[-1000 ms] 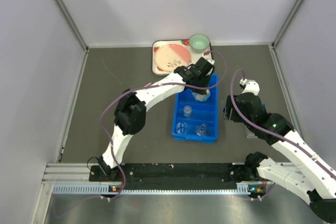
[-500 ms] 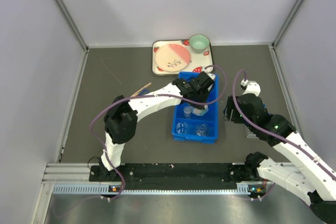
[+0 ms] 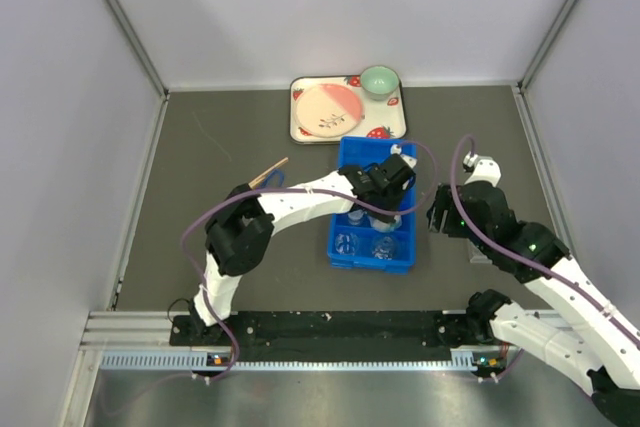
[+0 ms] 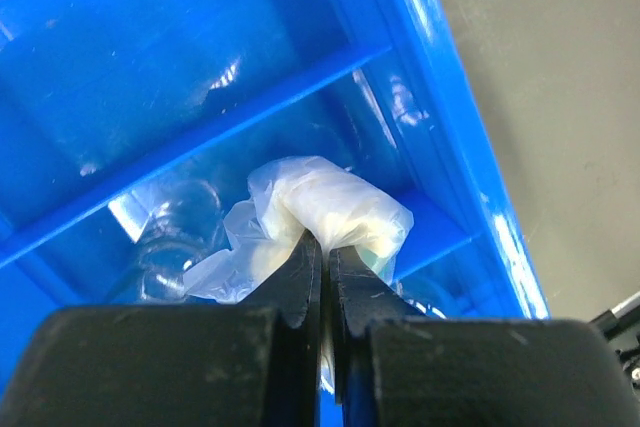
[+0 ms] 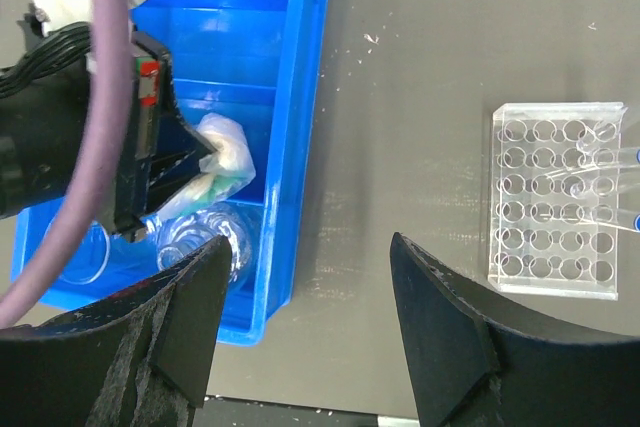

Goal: Organize the chemistry lab equipment

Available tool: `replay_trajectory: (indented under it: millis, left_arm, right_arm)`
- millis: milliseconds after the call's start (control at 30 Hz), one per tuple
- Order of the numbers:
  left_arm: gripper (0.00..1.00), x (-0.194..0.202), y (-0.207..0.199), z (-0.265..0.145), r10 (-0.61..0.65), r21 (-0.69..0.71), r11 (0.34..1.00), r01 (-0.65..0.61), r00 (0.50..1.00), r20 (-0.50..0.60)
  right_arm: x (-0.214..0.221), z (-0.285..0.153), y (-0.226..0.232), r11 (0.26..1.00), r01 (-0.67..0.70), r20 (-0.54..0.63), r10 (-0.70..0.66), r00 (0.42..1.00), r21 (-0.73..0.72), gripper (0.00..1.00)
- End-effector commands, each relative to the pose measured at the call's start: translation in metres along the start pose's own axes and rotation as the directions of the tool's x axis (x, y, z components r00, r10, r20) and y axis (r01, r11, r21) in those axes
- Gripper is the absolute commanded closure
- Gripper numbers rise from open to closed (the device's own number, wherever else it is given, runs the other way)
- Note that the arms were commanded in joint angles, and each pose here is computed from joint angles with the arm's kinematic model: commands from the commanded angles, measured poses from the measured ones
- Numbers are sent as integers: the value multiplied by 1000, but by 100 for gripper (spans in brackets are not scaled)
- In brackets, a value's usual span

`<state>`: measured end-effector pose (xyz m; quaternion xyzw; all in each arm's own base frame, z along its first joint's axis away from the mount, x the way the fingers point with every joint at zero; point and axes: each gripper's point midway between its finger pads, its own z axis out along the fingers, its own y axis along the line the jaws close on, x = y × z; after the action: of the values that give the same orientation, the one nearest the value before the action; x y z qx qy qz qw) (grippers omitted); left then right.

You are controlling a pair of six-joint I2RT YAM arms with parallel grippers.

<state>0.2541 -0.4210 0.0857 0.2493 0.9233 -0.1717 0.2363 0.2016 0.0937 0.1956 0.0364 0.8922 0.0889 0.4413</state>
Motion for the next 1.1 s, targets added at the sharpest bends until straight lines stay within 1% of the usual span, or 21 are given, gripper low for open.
replay_trajectory:
  millis: [0,133,233,367,433,467,567,600,667,700,767,833,1067]
  left_arm:
    - [100,-22,-17,14,2,40,999,-4,998,57]
    - [100,-30,-21,24,8,36,999,-11,998,69]
    - [97,-33,-19,34,18,19,1000,-19,997,74]
    - [98,-26,-15,50,20,-3,1000,-19,999,48]
    - [96,-21,-13,54,15,-8,1000,-14,999,34]
    - [86,-20,-13,55,15,-5,1000,-15,999,30]
    - [63,-16,-12,52,21,-2,1000,-21,999,30]
    - [50,-16,-10,50,24,-7,1000,-24,999,32]
    - [41,-23,-12,40,39,2,999,-39,998,54]
    - [34,-24,-13,36,56,7,998,-57,997,58]
    - [30,-32,-13,25,71,6,997,-71,995,70]
    - [28,-39,-13,13,83,-4,997,-83,993,89]
    - [30,-70,-16,-34,87,-9,996,-87,979,182]
  right_arm:
    - [-10,-8,-2,1000,-21,30,22,999,-2,35]
    - [-9,-8,-3,1000,-17,29,17,999,5,35]
    - [-9,-9,-4,1000,-15,28,15,999,7,35]
    - [-8,-8,-5,1000,-15,26,15,1000,9,35]
    - [-7,-9,-5,1000,-11,25,11,1000,7,35]
    - [-8,-8,-4,1000,-11,26,11,1000,8,35]
    - [-9,-9,-4,1000,-11,27,11,1000,7,34]
    - [-9,-8,-3,1000,-10,25,9,1000,6,34]
    - [-11,-9,-2,1000,-13,27,13,1000,2,34]
    - [-10,-8,-2,1000,-11,23,10,1000,5,34]
    - [-14,-10,-1,1000,-11,30,11,999,1,34]
    - [-16,-11,-1,1000,-9,35,9,999,1,34]
    - [-26,-17,2,1000,-15,53,15,998,-10,34]
